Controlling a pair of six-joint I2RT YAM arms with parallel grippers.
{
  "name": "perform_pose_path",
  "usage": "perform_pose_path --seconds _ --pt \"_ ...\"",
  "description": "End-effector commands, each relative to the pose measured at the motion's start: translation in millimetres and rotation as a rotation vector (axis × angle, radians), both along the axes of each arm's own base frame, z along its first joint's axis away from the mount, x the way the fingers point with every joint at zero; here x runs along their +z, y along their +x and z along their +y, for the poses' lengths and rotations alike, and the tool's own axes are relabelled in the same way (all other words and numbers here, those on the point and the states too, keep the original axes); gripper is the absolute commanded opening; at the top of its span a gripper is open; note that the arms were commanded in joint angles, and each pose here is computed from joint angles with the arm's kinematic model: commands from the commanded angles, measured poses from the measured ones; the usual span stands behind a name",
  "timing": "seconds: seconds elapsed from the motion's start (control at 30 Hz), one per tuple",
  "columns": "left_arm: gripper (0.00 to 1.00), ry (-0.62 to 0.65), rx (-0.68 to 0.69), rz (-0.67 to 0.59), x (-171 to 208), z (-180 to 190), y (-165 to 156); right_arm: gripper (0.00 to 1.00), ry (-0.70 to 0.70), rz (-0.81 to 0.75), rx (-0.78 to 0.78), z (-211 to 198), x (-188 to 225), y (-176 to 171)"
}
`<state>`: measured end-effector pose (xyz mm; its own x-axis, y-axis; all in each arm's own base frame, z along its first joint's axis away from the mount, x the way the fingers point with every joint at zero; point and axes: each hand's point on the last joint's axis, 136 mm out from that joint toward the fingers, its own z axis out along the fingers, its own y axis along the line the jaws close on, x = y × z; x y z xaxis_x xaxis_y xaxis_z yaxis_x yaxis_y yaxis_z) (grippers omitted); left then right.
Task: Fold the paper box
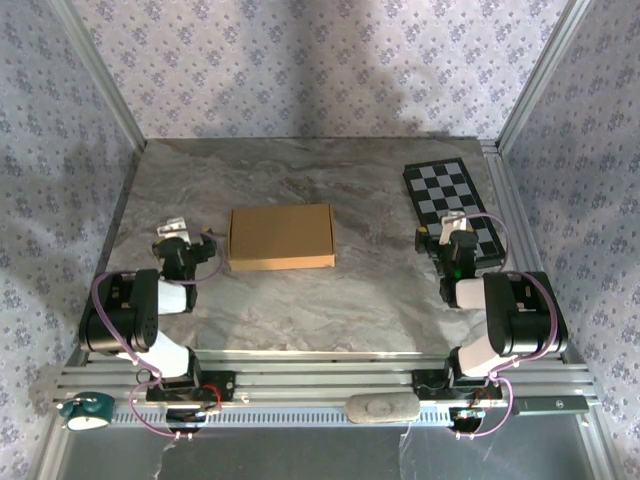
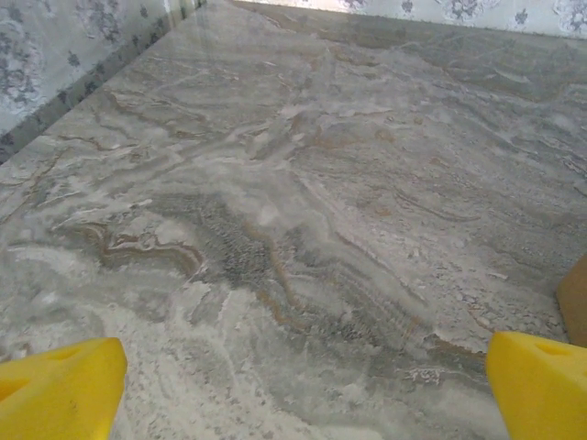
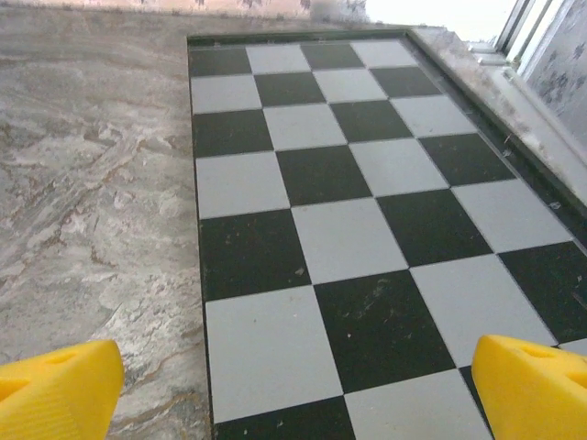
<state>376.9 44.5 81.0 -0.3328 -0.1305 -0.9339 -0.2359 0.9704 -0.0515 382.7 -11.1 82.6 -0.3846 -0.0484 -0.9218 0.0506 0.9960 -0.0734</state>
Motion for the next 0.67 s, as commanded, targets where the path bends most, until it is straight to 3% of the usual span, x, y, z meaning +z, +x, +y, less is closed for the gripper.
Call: perform_pose_path --seconds 0.0,0.63 --pt "1.00 0.046 -0.059 0.010 9.9 -12.9 16.1 0.99 0.044 0.027 0.011 -6.0 -0.6 7.8" --pt "1.00 0.049 -0.063 0.016 10.3 -14.0 16.7 0.99 0.018 0.020 -0.010 -6.4 1.0 7.3"
